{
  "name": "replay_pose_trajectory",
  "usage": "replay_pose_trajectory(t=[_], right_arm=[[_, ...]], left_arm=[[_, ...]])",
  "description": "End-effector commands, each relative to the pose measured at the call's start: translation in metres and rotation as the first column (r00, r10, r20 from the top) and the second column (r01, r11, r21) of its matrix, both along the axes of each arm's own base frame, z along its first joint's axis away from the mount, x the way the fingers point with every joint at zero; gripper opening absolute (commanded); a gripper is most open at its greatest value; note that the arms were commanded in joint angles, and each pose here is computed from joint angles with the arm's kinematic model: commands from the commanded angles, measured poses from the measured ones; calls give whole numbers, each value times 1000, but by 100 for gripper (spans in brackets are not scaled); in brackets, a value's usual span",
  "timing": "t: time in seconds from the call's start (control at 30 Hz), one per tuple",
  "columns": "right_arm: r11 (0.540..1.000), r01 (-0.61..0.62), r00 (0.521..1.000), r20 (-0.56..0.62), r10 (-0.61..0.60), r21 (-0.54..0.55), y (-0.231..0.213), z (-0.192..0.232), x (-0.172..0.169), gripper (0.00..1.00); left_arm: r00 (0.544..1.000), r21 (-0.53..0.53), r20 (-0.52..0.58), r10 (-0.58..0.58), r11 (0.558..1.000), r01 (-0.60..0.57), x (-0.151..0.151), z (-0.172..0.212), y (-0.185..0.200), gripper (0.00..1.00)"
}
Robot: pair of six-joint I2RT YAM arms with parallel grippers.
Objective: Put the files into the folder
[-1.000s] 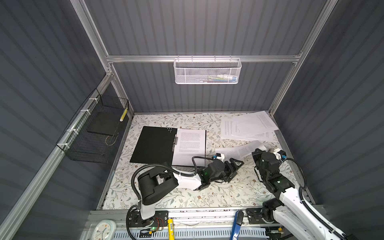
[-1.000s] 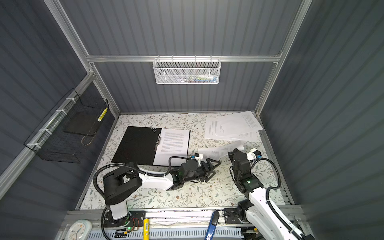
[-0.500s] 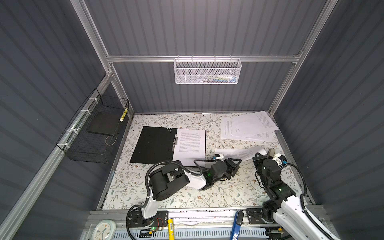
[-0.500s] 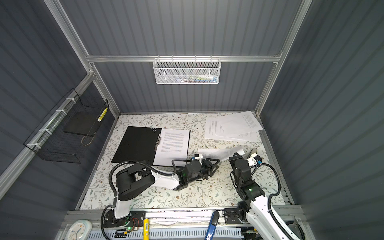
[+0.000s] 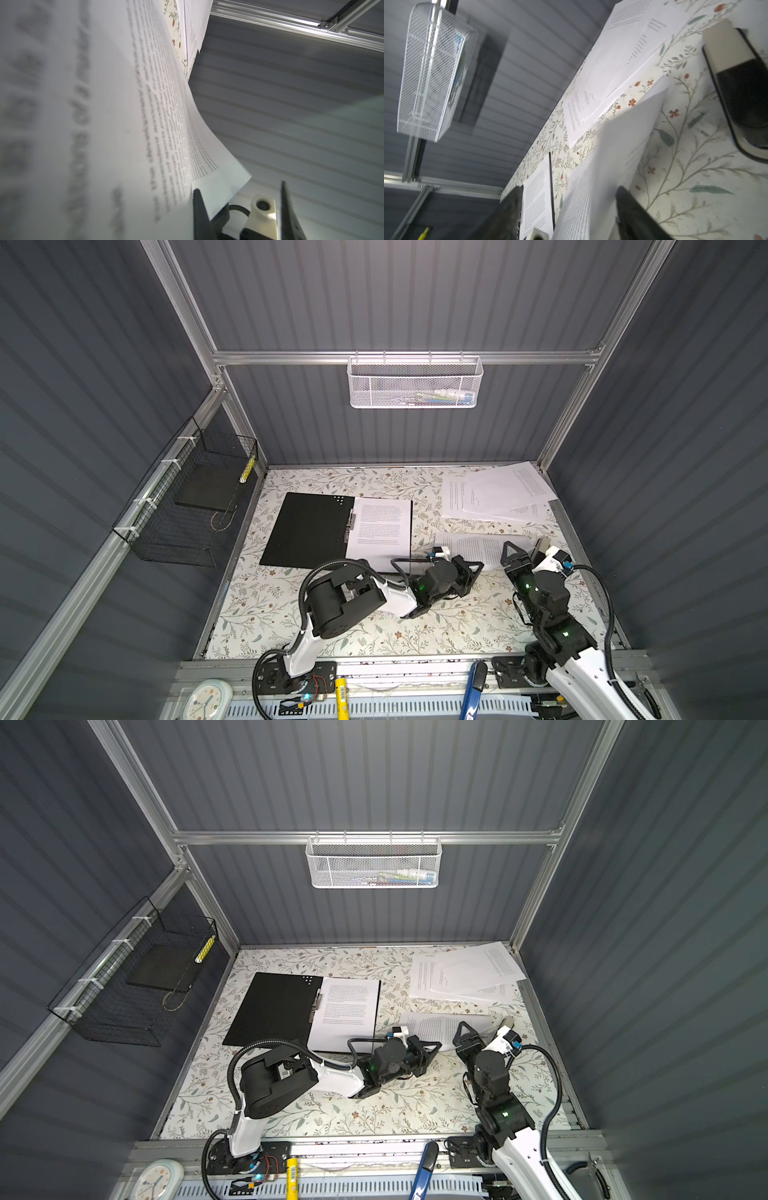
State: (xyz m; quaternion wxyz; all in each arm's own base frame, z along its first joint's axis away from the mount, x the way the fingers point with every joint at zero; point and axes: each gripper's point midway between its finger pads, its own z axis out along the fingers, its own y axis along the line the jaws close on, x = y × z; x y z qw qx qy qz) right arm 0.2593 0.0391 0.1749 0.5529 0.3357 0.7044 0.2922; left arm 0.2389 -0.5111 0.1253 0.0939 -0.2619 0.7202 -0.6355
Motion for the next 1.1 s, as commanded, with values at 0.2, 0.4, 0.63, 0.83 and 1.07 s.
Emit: replay_pose_trajectory(t=[0.2,0.4,0.63,0.83,1.07], right_arm=[[914,-266,960,8,281,-306,30,95,-22,99],[836,-349,927,-25,374,-422,47,122,-7,99],[731,-529,787,73,613,-431,82,117,29,99],[681,-628,681,158,715,-377,90,119,61,99],[648,-714,649,95,755,-265,93,83,91,99]], left_arm=[[970,209,206,-126,975,82,53,4,39,0],[822,436,335,-460,849,297,51,42,75,0],[416,638,392,-820,568,520,7,88,122,0],[135,832,358,-924,381,403,-9,102,156,0],[38,776,367,-929,329,538,-15,81,171,0]])
